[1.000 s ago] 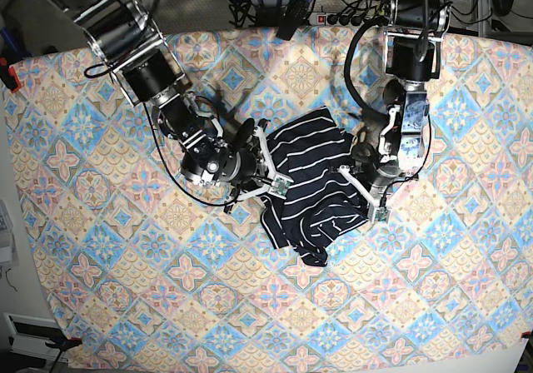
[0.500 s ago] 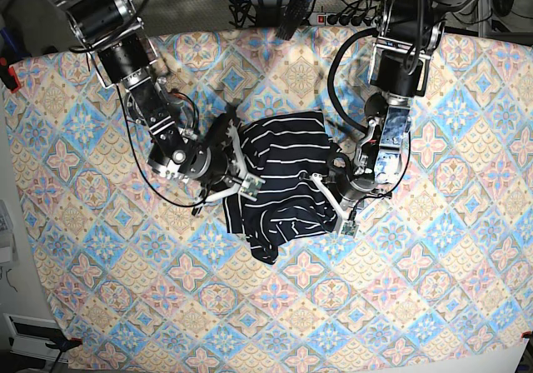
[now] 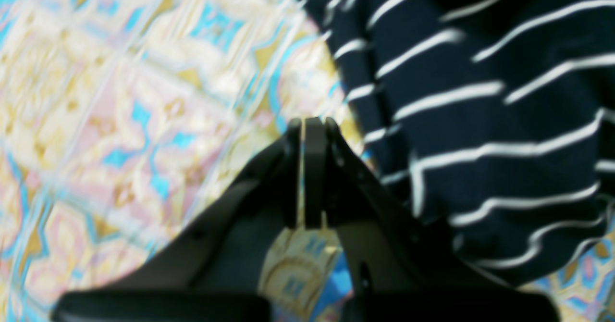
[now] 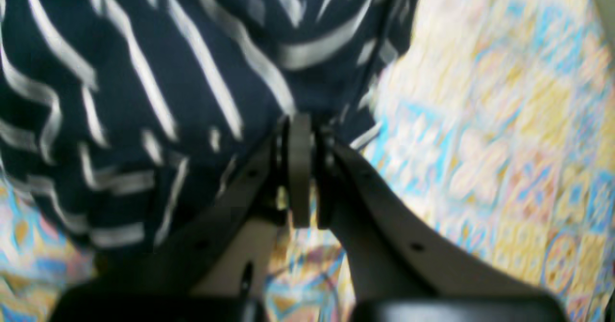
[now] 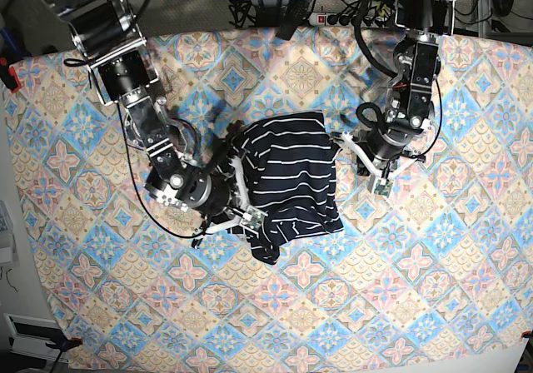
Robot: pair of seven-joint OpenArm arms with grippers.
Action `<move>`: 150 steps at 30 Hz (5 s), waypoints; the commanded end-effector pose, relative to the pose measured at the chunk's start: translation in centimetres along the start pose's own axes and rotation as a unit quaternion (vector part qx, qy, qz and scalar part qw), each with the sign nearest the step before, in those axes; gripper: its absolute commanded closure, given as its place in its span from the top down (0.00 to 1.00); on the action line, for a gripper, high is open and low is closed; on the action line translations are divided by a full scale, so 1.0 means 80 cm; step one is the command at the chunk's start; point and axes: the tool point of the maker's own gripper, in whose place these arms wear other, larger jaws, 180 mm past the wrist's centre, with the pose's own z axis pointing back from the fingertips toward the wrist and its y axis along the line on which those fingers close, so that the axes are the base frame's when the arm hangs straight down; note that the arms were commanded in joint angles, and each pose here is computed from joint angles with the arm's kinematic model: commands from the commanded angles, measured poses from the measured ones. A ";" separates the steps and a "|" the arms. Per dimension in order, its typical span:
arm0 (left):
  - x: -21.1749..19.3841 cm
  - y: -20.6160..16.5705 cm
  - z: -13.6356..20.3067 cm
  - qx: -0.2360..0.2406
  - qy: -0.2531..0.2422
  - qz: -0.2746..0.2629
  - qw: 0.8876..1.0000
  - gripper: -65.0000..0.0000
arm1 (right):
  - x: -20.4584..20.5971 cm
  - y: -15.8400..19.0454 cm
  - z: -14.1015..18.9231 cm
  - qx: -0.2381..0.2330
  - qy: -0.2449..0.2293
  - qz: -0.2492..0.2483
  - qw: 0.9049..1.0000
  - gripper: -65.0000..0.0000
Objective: Fold the T-shirt properly
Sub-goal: 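Lift and fold the bundle edges inward with both grippers, then release the left gripper and raise it away from the shirt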
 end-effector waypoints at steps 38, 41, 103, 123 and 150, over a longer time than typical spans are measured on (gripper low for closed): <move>-0.028 -0.032 0.031 -0.019 -0.006 0.026 0.999 0.00 | 0.086 -0.031 -0.095 0.068 -0.115 -0.047 0.990 0.04; -0.023 -0.034 0.034 -0.019 -0.013 0.024 0.999 0.00 | 0.085 -0.041 -0.096 0.066 -0.133 -0.061 0.987 0.04; 0.116 0.028 -0.116 0.103 -0.054 -0.010 0.993 0.00 | -0.018 -0.052 -0.023 -0.031 -0.112 -0.151 0.982 0.04; 0.136 0.081 0.015 0.160 -0.191 0.107 0.963 0.00 | 0.079 0.056 -0.022 0.052 -0.153 -0.037 0.986 0.04; 0.052 0.078 0.087 0.176 -0.171 0.123 0.961 0.00 | 0.023 0.068 -0.114 0.106 -0.115 -0.207 0.966 0.04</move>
